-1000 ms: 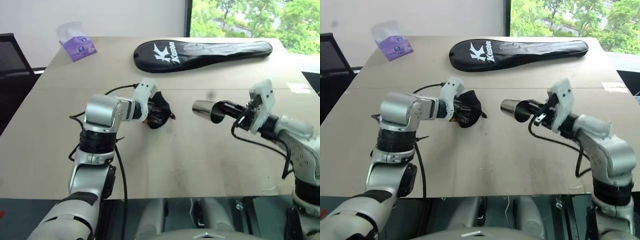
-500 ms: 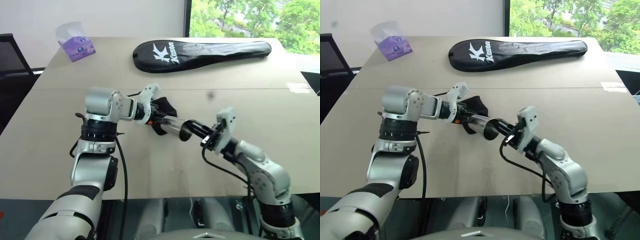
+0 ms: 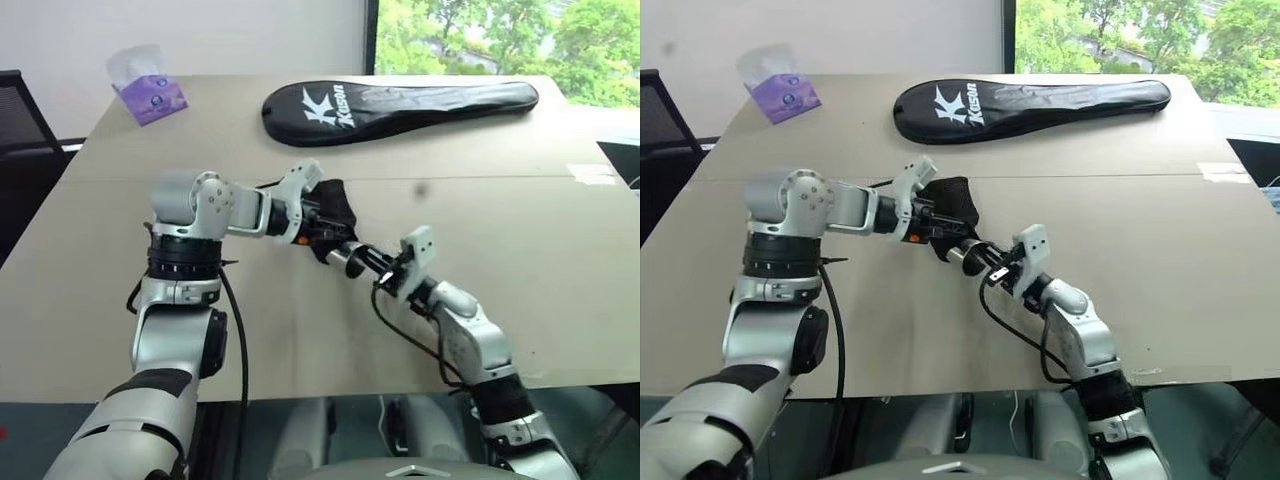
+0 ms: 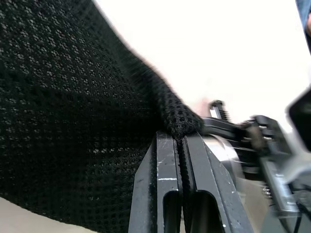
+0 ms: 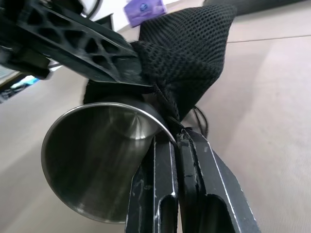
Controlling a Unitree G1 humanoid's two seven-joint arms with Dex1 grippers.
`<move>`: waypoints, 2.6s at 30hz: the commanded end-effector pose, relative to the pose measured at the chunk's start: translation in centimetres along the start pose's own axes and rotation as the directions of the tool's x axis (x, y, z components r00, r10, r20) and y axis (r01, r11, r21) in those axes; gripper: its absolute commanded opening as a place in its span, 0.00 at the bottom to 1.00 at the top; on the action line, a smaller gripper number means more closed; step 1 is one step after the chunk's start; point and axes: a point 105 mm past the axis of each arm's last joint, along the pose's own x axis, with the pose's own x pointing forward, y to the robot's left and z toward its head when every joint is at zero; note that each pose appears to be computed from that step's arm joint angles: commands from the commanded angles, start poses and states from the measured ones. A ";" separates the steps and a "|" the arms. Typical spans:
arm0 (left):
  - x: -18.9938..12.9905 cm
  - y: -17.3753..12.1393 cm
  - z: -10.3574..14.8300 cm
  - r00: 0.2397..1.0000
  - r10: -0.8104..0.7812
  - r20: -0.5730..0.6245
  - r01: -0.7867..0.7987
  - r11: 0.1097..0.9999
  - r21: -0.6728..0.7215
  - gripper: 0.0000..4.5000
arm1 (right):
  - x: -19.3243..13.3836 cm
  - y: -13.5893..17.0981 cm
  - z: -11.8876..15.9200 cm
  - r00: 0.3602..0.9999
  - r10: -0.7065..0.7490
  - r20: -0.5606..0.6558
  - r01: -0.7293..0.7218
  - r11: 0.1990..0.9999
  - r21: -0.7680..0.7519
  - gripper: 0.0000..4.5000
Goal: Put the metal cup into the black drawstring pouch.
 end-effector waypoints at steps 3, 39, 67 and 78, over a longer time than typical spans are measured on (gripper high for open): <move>-0.4 -0.5 -0.8 1.000 0.003 -0.010 -0.002 0.999 0.051 0.00 | 0.9 -2.0 -1.5 0.989 -0.131 -0.072 0.111 0.967 -0.230 0.00; -2.7 -3.4 -1.3 0.984 0.025 0.177 -0.067 0.971 0.230 0.00 | 10.4 6.8 -4.4 0.929 0.189 -0.319 -0.371 0.504 -0.780 0.00; -5.1 5.2 2.6 0.902 0.113 0.417 -0.232 0.940 0.248 0.00 | 4.2 3.9 7.8 0.954 0.284 -0.098 -0.300 0.880 -0.367 0.99; -7.2 5.6 3.5 0.909 0.058 0.412 -0.245 0.875 0.418 0.00 | 5.6 -0.4 4.2 0.975 0.047 -0.217 -0.161 0.823 -0.545 0.99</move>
